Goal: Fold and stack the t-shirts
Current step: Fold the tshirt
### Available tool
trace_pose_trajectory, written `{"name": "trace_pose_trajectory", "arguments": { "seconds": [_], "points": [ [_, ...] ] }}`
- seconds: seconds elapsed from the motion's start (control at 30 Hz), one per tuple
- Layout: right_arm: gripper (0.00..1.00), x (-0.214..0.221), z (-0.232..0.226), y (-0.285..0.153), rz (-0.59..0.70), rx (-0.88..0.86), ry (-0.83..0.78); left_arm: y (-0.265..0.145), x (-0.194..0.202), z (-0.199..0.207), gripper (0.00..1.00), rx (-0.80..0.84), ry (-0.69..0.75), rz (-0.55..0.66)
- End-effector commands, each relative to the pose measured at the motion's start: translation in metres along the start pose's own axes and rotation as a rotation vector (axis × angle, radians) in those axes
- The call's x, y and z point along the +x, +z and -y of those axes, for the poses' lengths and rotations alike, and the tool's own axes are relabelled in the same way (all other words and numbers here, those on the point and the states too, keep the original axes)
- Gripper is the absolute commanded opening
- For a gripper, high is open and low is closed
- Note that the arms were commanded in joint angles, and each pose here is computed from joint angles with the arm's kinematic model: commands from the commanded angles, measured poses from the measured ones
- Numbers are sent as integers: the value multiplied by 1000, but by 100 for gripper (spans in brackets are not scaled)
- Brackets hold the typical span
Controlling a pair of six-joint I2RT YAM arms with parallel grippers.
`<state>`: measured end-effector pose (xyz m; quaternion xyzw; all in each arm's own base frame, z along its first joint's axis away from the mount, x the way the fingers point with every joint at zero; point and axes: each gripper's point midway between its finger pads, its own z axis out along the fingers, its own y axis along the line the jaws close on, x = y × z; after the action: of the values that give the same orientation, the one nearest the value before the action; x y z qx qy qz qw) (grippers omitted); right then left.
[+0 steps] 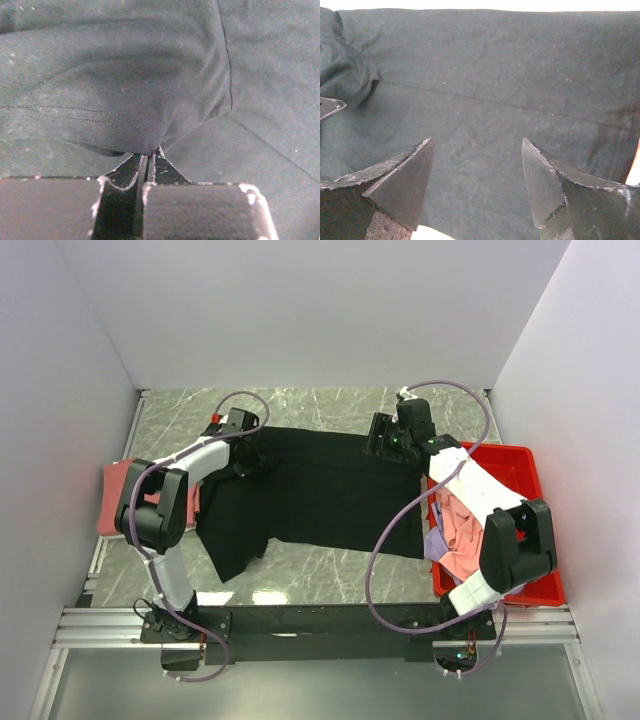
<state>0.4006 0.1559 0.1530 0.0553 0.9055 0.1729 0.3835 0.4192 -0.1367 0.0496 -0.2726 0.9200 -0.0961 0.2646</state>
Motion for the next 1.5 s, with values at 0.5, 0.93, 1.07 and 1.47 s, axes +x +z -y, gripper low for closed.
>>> {"name": "trace_pose_trajectory", "arguments": {
  "seconds": [0.5, 0.93, 1.07, 1.47],
  "points": [
    [75, -13, -1, 6, 3, 6, -10, -22, 19, 5, 1, 22, -64, -80],
    [74, -10, -1, 7, -8, 3, -9, -25, 25, 6, 1, 62, -88, -118],
    [74, -9, 1, 8, -11, 12, -8, -23, 32, 0, 21, 38, -91, -138],
    [77, -14, -6, 1, -12, -11, -20, -68, -5, 24, 100, 111, 5, 5]
  ]
}}
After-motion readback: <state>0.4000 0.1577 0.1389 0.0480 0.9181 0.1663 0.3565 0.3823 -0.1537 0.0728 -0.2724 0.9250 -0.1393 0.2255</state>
